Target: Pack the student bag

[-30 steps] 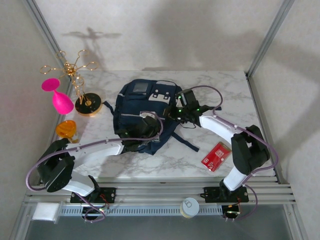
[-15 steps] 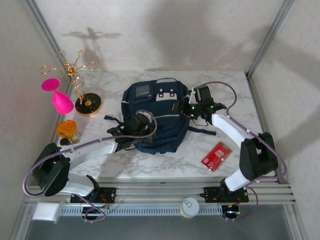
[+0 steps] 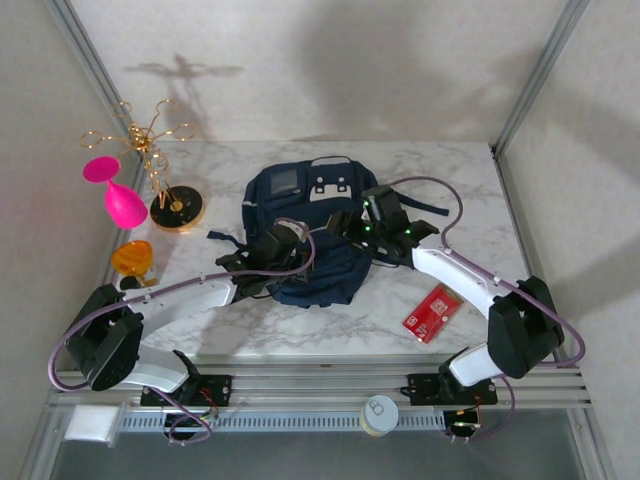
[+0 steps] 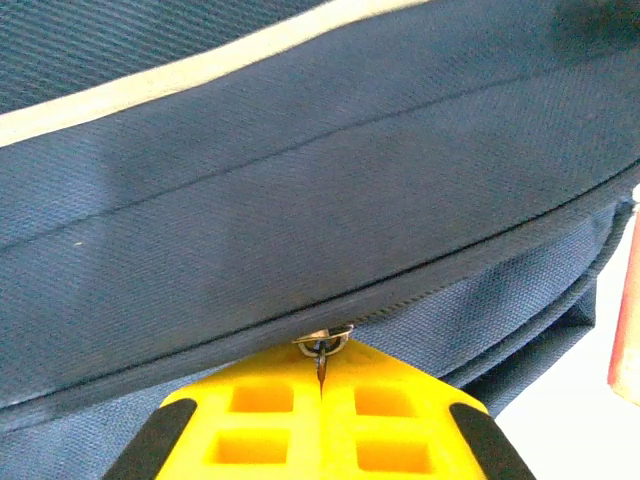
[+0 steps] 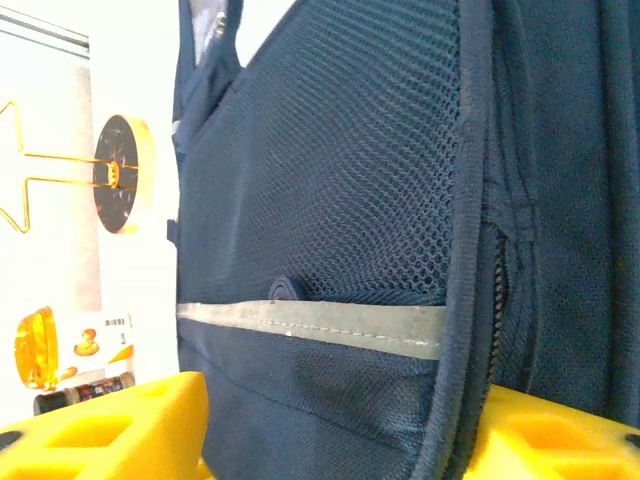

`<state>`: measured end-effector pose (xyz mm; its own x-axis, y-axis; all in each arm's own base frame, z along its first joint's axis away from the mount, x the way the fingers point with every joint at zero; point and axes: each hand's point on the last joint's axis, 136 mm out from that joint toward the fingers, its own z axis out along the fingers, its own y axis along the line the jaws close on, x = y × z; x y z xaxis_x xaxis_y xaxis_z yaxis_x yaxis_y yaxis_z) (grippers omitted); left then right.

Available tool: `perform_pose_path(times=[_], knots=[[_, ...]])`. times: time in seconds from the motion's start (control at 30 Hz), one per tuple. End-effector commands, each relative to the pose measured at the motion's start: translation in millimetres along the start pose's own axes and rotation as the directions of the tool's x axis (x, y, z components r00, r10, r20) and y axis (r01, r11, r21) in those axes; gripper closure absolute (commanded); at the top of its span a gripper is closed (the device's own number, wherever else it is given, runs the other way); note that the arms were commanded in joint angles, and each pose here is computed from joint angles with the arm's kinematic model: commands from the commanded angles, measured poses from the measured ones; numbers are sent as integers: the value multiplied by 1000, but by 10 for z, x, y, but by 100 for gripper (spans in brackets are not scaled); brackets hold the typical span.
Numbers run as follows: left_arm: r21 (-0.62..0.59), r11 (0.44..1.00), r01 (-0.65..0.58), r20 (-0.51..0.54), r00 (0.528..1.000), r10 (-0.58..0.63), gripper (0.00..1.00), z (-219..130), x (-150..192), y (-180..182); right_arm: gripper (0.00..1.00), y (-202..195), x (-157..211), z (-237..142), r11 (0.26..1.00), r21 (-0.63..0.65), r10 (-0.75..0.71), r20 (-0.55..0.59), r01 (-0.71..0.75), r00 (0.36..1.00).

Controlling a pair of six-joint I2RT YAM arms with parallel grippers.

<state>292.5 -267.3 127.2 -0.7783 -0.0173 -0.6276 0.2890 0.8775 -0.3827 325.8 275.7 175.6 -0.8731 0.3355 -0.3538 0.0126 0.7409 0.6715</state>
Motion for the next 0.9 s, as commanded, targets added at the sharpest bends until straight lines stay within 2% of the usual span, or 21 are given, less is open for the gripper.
perform_pose_path(times=[0.0,0.1,0.23,0.43,0.57,0.7,0.77,0.87], knots=[[66,998,4,21,1000,-5,100,30,-68,-132,44,330,-85,-13,997,-26,-70,70,72,995],[40,999,1,26,1000,-2,100,51,-86,-84,52,284,-81,79,998,-16,-60,71,61,996],[-11,1000,9,40,999,-9,100,11,-106,22,70,233,-207,66,996,23,-88,101,86,991],[-104,994,15,31,999,-11,100,-132,-16,263,98,61,-460,-87,994,4,-114,101,114,988],[-205,978,42,40,999,-34,100,-266,77,611,100,-79,-684,-313,985,-19,-168,132,172,977],[-243,968,66,29,998,-61,100,-328,127,794,100,-168,-864,-454,970,-142,-180,125,197,976],[-261,964,57,31,998,-51,100,-306,102,872,100,-152,-919,-479,958,-183,-204,110,222,973],[-351,935,57,38,998,-47,100,-270,-15,1132,100,-193,-952,-476,949,-177,-249,94,262,964]])
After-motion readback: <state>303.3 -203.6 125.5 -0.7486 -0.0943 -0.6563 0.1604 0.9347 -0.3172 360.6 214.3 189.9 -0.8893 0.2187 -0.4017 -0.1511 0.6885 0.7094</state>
